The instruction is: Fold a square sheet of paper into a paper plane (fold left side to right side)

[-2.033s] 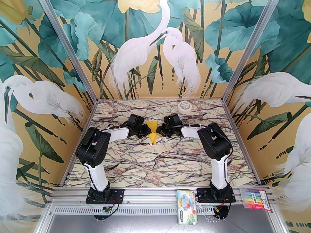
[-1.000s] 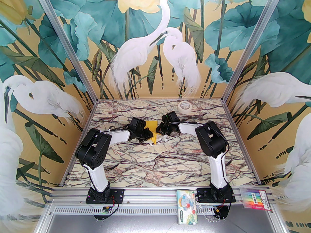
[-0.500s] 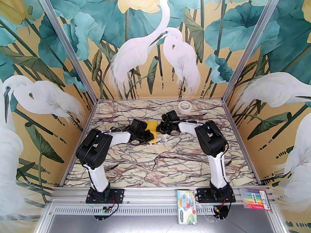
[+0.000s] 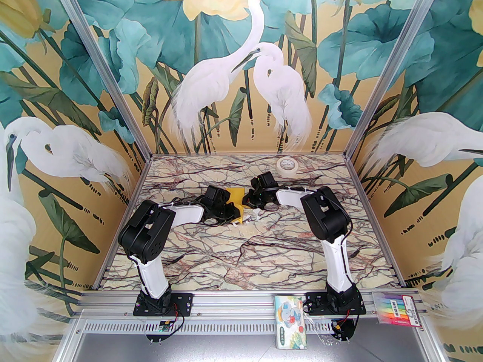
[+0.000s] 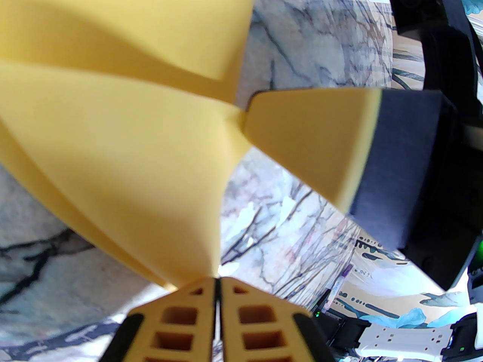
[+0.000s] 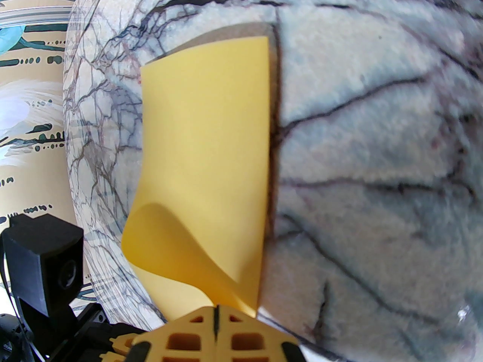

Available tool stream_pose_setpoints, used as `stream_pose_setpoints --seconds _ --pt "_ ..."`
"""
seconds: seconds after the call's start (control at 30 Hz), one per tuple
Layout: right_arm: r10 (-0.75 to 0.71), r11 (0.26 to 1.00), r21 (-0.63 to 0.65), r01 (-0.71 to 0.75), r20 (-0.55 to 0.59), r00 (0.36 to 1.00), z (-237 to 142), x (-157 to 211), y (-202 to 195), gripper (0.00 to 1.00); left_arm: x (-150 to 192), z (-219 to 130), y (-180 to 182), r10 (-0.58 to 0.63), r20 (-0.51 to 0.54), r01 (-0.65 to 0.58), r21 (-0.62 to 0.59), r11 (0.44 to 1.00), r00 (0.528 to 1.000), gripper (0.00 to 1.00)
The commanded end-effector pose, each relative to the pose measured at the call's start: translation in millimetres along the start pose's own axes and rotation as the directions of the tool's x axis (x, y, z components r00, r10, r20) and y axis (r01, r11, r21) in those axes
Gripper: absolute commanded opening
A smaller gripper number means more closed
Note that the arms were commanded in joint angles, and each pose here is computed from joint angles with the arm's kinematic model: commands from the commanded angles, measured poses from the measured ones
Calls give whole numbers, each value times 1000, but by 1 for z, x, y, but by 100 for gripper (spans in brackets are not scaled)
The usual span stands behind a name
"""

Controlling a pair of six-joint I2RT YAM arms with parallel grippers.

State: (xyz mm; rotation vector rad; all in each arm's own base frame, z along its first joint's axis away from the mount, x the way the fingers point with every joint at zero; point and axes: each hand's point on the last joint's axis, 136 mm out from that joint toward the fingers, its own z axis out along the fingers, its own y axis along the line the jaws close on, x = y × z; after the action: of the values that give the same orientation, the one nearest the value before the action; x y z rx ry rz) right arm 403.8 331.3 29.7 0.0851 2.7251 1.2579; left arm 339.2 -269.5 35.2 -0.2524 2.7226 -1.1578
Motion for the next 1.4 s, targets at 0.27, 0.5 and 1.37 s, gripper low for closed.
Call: stream_pose_setpoints --seconds 0.27,0.5,1.37 --pt "-14 1000 10 14 7 1000 2 -6 -4 0 12 9 5 -11 -40 11 8 1000 999 10" --pt "-8 1000 11 8 5 1000 3 -5 -6 0 15 12 10 -19 -52 19 -1 1000 998 10" --pt "-3 1000 19 3 1 1000 6 -5 -10 0 22 16 10 -18 -73 19 2 1000 997 11"
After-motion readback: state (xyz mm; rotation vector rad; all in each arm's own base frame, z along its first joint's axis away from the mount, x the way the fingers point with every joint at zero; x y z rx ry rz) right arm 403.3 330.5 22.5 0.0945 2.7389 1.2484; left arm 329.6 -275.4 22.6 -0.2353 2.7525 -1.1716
